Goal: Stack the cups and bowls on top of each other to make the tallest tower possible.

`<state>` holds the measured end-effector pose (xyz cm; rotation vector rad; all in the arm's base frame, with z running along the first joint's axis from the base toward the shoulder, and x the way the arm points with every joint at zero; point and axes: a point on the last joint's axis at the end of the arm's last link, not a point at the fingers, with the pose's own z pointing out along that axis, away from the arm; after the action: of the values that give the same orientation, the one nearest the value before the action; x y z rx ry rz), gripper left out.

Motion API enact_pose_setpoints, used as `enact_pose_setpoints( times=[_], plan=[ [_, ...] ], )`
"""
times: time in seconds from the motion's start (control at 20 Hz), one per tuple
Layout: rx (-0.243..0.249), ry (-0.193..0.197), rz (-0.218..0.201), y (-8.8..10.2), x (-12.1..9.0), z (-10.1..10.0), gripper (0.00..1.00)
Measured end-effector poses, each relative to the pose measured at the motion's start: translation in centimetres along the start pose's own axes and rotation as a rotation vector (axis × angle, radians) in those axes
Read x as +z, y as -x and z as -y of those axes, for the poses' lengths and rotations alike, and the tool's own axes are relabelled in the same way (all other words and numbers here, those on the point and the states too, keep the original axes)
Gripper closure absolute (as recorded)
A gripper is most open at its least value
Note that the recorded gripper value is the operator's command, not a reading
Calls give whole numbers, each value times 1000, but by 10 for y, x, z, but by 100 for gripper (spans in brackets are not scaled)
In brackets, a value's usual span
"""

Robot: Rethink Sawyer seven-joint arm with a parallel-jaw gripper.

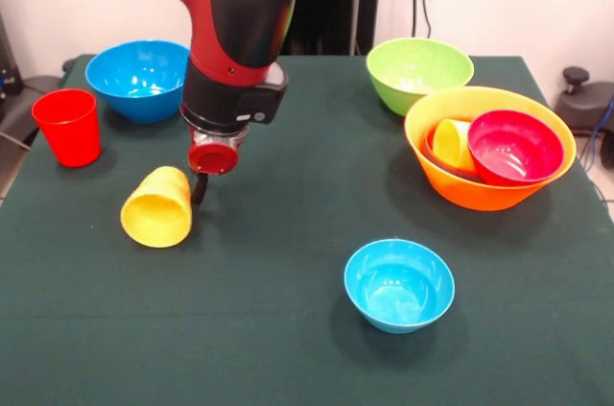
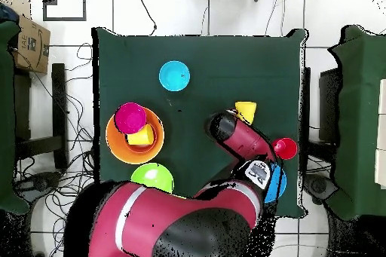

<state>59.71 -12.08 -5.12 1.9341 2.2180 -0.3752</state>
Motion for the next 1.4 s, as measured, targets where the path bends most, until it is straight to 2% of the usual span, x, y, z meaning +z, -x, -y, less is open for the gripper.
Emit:
enact_pose_setpoints(
  times=[0.2,1.05,1.25,1.3,1.4],
  plan=[
    [5,-14,-5,-1,16,7,0],
    [9,-6,-2,1,13,6,0],
    [13,10,-5,1,-5,2,0],
    [14,19,-11,1,-22,-3,0],
    [12,25,-18,1,-36,-8,0]
  ],
)
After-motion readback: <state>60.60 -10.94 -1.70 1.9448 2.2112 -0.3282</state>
